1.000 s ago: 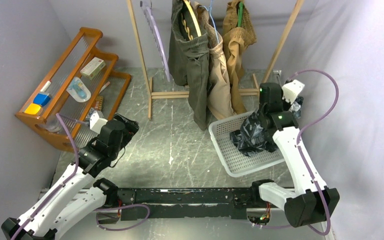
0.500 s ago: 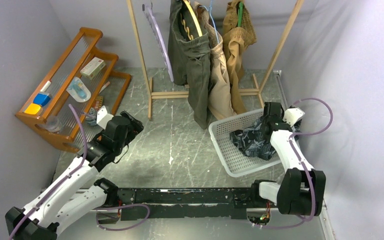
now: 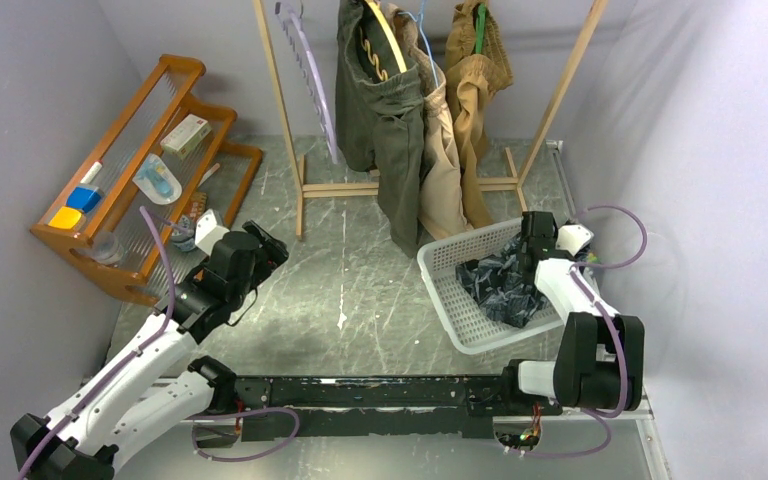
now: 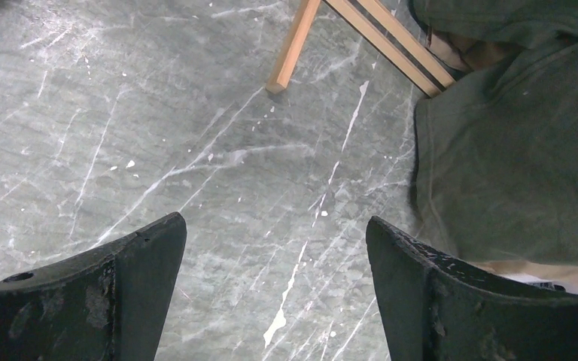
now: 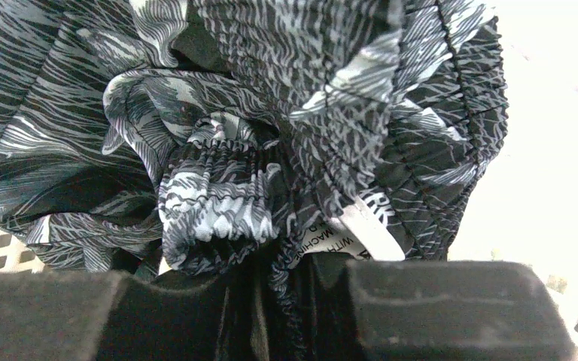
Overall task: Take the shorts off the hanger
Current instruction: Place the shorts in the basket.
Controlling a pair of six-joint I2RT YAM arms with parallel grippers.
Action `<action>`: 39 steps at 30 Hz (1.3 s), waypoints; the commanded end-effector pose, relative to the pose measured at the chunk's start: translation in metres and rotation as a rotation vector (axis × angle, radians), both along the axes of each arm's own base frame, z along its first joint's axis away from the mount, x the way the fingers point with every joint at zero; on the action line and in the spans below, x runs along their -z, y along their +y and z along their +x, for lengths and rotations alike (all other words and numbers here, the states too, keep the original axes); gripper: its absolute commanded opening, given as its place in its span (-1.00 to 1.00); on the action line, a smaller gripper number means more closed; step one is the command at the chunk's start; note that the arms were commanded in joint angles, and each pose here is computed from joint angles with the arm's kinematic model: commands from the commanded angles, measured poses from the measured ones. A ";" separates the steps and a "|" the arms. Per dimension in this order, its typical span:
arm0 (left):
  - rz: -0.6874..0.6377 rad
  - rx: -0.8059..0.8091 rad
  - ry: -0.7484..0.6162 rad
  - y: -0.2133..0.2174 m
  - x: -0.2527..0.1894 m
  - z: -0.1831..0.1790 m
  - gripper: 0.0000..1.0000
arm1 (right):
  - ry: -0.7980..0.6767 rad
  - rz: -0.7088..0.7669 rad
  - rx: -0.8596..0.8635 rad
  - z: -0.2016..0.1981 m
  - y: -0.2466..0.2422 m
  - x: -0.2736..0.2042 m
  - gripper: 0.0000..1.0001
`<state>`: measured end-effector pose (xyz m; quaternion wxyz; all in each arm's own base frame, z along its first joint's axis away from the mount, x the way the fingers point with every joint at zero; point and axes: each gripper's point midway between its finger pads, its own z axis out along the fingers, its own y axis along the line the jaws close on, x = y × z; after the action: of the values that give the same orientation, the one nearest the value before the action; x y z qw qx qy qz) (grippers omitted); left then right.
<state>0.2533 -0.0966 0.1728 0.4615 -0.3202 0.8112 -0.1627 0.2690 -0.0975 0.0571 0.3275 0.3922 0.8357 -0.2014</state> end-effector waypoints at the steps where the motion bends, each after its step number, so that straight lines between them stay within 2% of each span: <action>1: -0.032 0.027 -0.048 -0.008 -0.016 0.005 0.86 | -0.010 0.068 -0.013 0.001 0.013 0.009 -0.51; 4: -0.023 0.037 -0.053 -0.009 -0.017 0.006 0.87 | -0.017 0.096 0.000 0.005 0.020 -0.002 -0.47; 7: -0.006 0.042 -0.058 -0.008 -0.023 0.007 0.87 | -0.064 0.047 0.024 0.007 0.013 -0.027 -0.44; 8: 0.000 0.041 -0.058 -0.007 -0.025 0.007 0.87 | -0.077 0.026 0.028 0.008 0.009 -0.037 -0.32; 9: 0.007 0.039 -0.060 -0.006 -0.026 0.007 0.88 | -0.098 0.009 0.036 0.009 0.006 -0.049 -0.02; 11: 0.010 0.033 -0.058 -0.004 -0.027 0.006 0.88 | -0.140 -0.021 0.024 0.011 0.003 -0.072 0.37; 14: -0.003 0.041 -0.068 -0.006 -0.027 0.005 0.89 | -0.193 -0.051 0.032 0.009 -0.002 -0.099 0.69; 18: -0.025 0.057 -0.066 -0.011 -0.025 0.004 0.89 | -0.249 -0.044 -0.005 0.011 0.002 -0.127 0.72; 23: -0.016 0.063 -0.061 -0.012 -0.026 0.006 0.89 | -0.326 0.074 -0.141 0.023 0.030 -0.139 0.73; 28: -0.007 0.063 -0.057 -0.011 -0.027 0.007 0.90 | -0.404 0.247 -0.361 0.033 0.077 -0.137 0.68; 32: -0.003 0.078 -0.059 -0.013 -0.025 0.007 0.90 | -0.511 0.457 -0.687 0.036 0.144 -0.153 0.63; 35: 0.000 0.091 -0.061 -0.016 -0.025 0.008 0.90 | -0.500 0.556 -0.788 0.023 0.173 -0.147 0.63; 39: 0.008 0.102 -0.054 -0.018 -0.024 0.010 0.94 | -0.436 0.563 -0.938 0.000 0.208 -0.138 0.61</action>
<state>0.2568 -0.1056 0.1812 0.4643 -0.2871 0.8200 -0.1721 0.2908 0.0598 0.1896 0.4456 0.1902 0.8490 0.2109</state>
